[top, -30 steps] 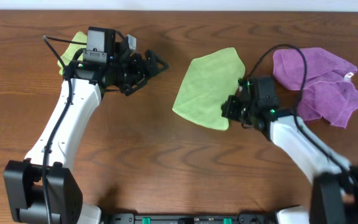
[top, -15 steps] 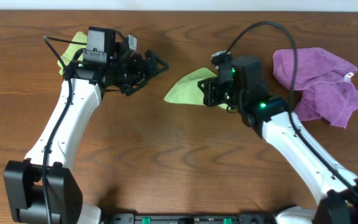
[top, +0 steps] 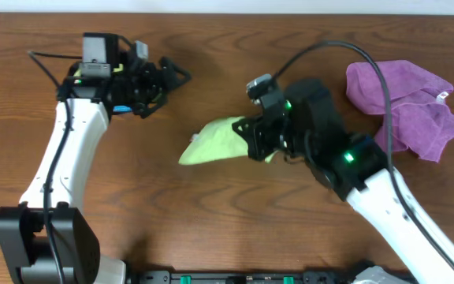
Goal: Fold the cloth
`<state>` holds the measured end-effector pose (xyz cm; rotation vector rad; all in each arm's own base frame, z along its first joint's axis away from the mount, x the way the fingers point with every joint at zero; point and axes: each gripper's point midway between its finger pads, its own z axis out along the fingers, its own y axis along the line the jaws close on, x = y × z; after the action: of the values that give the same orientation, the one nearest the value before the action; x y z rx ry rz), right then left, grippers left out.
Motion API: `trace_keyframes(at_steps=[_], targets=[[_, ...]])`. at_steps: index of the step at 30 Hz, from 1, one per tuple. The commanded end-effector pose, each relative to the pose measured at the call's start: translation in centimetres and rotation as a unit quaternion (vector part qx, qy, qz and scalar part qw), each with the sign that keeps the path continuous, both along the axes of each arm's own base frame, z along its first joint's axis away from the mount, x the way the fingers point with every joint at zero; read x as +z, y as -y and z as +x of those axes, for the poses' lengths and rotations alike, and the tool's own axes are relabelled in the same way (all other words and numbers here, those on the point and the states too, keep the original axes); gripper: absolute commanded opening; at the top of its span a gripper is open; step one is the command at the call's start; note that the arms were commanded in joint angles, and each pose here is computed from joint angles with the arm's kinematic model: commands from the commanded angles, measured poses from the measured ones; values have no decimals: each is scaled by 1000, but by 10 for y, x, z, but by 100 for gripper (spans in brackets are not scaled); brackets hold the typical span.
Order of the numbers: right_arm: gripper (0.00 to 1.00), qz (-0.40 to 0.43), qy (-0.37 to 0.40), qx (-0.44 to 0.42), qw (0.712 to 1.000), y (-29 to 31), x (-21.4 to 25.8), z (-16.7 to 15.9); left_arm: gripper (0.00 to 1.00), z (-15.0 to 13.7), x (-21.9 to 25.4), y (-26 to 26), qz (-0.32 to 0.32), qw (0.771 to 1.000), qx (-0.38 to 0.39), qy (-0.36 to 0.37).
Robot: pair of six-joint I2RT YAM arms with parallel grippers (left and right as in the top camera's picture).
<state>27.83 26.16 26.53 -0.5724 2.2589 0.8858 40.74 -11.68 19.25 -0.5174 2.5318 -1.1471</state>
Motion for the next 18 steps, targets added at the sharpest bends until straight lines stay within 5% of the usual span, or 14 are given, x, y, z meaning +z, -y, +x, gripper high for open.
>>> trace_keyframes(at_steps=[1, 9, 18], targets=[[1, 5, 30, -30, 999, 3, 25, -1, 95, 2, 0, -10, -8, 1000, 5, 0], [1, -52, -13, -70, 996, 1, -35, 41, 95, 4, 0, -19, -8, 1000, 14, 1], [1, -123, -5, -198, 972, 38, -141, 157, 95, 5, 0, -20, -1, 1000, 12, 6]])
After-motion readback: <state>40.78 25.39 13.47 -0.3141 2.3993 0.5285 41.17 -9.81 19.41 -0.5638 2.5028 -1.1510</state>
